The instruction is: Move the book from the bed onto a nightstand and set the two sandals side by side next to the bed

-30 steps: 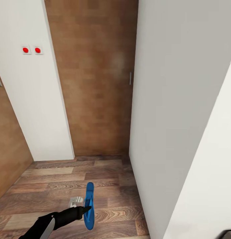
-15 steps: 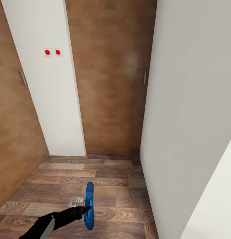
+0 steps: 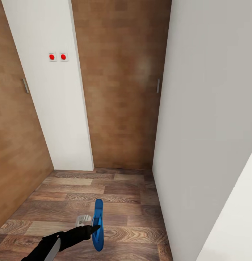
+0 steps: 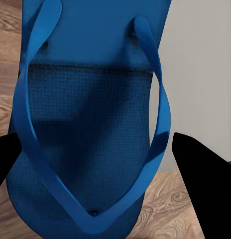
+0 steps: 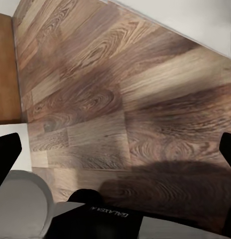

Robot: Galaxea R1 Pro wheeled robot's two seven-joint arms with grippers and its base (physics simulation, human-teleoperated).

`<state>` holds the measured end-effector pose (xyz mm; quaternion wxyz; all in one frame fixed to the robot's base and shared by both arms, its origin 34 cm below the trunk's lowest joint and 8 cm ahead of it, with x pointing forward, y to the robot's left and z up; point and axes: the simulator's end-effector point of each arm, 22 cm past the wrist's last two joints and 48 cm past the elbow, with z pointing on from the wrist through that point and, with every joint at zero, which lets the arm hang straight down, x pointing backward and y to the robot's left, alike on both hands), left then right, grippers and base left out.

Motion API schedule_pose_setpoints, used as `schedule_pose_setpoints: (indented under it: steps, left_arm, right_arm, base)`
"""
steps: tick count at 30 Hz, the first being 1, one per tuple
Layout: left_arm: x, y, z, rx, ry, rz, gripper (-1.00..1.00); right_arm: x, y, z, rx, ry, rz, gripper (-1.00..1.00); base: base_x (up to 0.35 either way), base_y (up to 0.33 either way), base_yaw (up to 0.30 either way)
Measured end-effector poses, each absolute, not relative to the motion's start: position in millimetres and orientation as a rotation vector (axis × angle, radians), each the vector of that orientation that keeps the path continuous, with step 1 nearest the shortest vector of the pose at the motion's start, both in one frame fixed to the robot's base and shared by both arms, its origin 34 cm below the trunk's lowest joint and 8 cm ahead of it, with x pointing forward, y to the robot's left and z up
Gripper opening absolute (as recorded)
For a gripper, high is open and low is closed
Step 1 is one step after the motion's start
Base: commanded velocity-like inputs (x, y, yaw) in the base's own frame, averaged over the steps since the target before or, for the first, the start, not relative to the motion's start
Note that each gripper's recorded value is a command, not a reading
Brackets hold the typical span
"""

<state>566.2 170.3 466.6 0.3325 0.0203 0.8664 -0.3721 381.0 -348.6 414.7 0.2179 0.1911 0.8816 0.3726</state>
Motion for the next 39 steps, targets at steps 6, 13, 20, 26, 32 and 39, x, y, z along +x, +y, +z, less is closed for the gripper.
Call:
schedule_pose_setpoints:
  steps: [6,13,20,26,32,39]
  left_arm:
    - [566,170,466,0.052,2.264,-0.974,-1.00]
    - [566,167,467,0.053,2.263,-0.978,-1.00]
    - [566,167,466,0.053,2.263,-0.977,-1.00]
    - [566,166,467,0.054,2.263,-0.979,-1.00]
    - [566,166,466,0.054,2.263,-0.979,-1.00]
    - [566,165,466,0.055,2.263,-0.978,-1.00]
  right_arm:
    - [367,-349,404,0.579,2.466,1.038,1.00]
    - [365,-348,402,0.587,2.469,1.042,1.00]
    - [365,-347,401,0.589,2.470,1.045,1.00]
    - [355,-317,390,0.608,2.486,1.097,1.00]
    - [324,-290,368,0.527,2.619,1.095,1.00]
    - [316,-285,363,0.492,2.659,1.086,1.00]
  base:
    - [0.000,0.000,0.000]
    - [0.000,0.000,0.000]
    - [0.000,0.000,0.000]
    - [0.000,0.000,0.000]
    - [0.000,0.000,0.000]
    - [0.000,0.000,0.000]
